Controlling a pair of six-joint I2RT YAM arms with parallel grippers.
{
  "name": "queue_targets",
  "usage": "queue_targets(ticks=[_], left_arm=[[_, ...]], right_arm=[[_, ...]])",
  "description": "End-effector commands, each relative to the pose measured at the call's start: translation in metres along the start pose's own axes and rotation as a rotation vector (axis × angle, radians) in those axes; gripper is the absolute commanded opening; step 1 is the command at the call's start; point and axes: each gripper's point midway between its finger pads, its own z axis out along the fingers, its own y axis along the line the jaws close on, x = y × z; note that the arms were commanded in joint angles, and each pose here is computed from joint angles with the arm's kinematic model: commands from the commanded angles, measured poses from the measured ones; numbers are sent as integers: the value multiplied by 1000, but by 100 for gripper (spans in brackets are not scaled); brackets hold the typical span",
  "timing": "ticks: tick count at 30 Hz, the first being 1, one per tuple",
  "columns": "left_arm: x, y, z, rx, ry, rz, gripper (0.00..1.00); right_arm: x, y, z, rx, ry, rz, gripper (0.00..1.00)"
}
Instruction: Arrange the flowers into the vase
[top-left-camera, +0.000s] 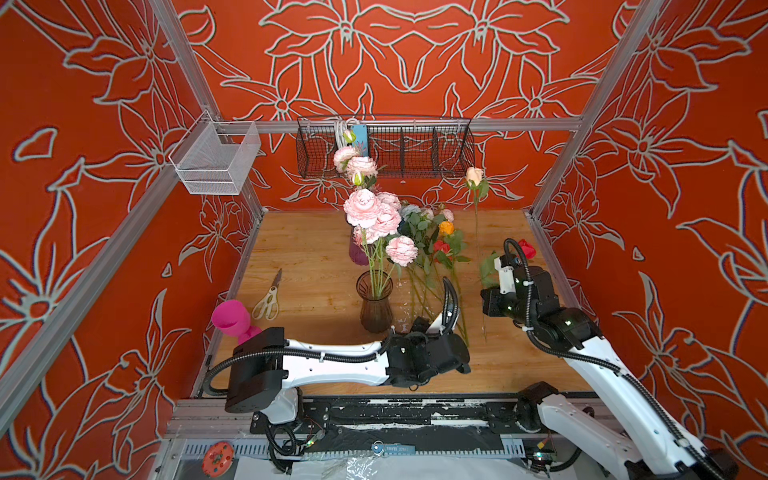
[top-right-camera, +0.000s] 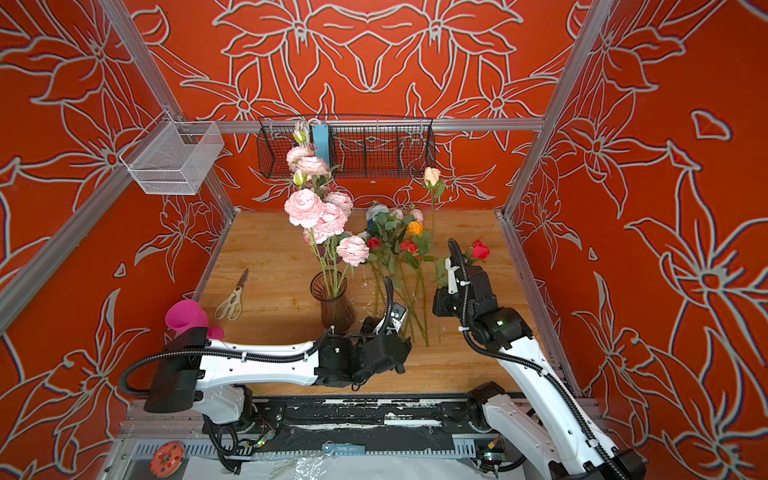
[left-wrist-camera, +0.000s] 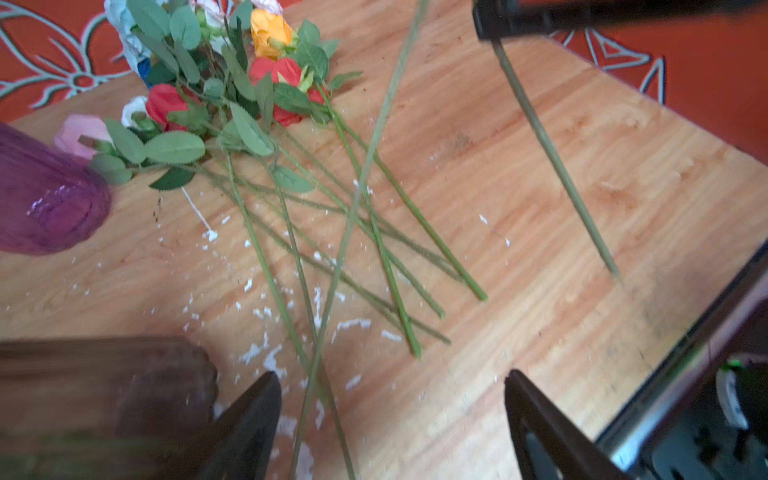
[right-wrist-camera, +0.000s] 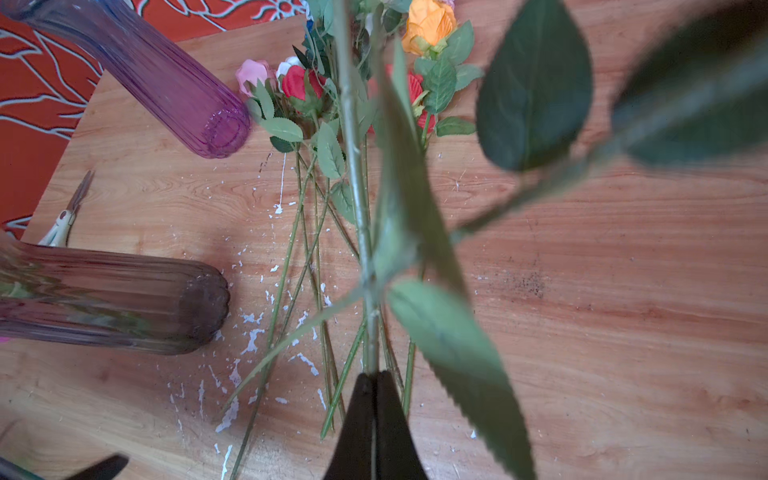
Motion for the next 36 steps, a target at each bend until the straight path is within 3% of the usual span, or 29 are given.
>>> queue_targets(ticks=[1, 6, 18, 32, 36], left_arm=[[-22, -19, 14, 70, -45, 67, 78], [-24, -13, 41, 78, 4, 68, 68], [-21, -10, 71, 2, -25, 154, 69], [-15, 0, 69, -33, -32, 259, 0], [-14, 2, 63, -26, -16, 277, 0]], right_arm=[[-1, 9, -8, -49, 0, 7, 0], [3, 7, -7, -46, 1, 14, 0], [0, 12, -15, -76, -19, 10, 0], [-1, 12, -18, -76, -29, 7, 0], [-5, 11, -20, -65, -44, 7, 0]])
